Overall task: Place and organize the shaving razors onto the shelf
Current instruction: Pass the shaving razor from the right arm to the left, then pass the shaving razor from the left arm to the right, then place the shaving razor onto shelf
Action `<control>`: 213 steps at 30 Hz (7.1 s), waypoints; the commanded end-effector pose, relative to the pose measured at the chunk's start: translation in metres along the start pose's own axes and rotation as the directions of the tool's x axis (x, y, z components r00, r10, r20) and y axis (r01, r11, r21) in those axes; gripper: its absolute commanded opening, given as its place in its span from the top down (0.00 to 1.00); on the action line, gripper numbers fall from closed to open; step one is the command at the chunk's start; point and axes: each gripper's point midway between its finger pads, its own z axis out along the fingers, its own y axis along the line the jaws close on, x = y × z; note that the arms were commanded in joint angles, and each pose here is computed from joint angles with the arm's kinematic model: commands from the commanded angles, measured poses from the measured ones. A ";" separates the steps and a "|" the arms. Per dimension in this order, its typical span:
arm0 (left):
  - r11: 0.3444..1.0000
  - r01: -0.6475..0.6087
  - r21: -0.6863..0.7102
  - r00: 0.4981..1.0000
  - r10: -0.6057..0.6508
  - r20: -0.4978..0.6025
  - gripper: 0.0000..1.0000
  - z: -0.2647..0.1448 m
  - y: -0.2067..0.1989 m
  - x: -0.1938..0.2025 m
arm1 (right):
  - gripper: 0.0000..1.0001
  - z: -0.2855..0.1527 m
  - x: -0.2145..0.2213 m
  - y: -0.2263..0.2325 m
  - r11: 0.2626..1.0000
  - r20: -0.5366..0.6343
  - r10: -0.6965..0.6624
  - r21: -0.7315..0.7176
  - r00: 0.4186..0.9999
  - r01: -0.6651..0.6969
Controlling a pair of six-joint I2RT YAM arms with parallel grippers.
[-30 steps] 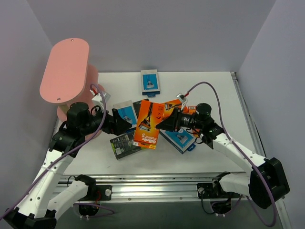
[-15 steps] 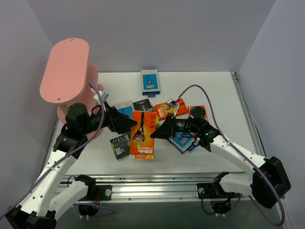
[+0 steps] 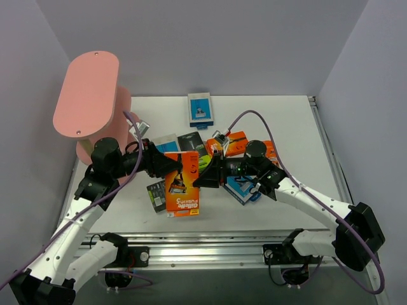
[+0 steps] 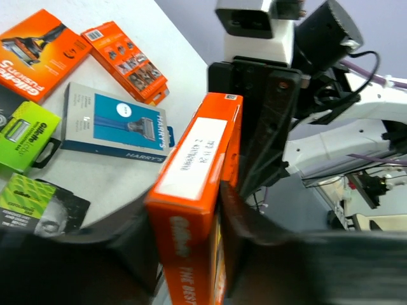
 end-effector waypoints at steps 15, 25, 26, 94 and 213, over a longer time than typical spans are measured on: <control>0.973 0.063 -0.222 0.984 -0.023 0.176 0.98 -0.028 0.005 -0.035 | 0.27 -0.026 -0.055 0.002 0.988 0.179 -0.124 0.114 0.976 0.104; 0.946 0.251 -0.207 0.811 -0.089 0.578 0.98 -0.062 0.000 -0.098 | 0.23 -0.041 -0.077 -0.014 0.988 0.440 0.020 0.129 0.898 -0.086; 0.941 0.264 -0.210 0.779 -0.079 0.622 0.98 -0.069 0.002 -0.105 | 0.23 -0.040 -0.077 -0.015 0.987 0.453 0.032 0.124 0.891 -0.099; 0.620 0.257 -0.741 0.648 0.458 0.608 0.06 -0.221 -0.019 -0.168 | 1.00 0.104 -0.253 0.067 0.975 0.493 0.123 -0.223 0.861 -0.012; 0.341 0.123 -0.932 0.914 0.327 0.240 0.43 -0.157 0.187 -0.241 | 0.23 0.175 -0.289 -0.025 0.952 0.402 0.262 -0.255 0.877 -0.168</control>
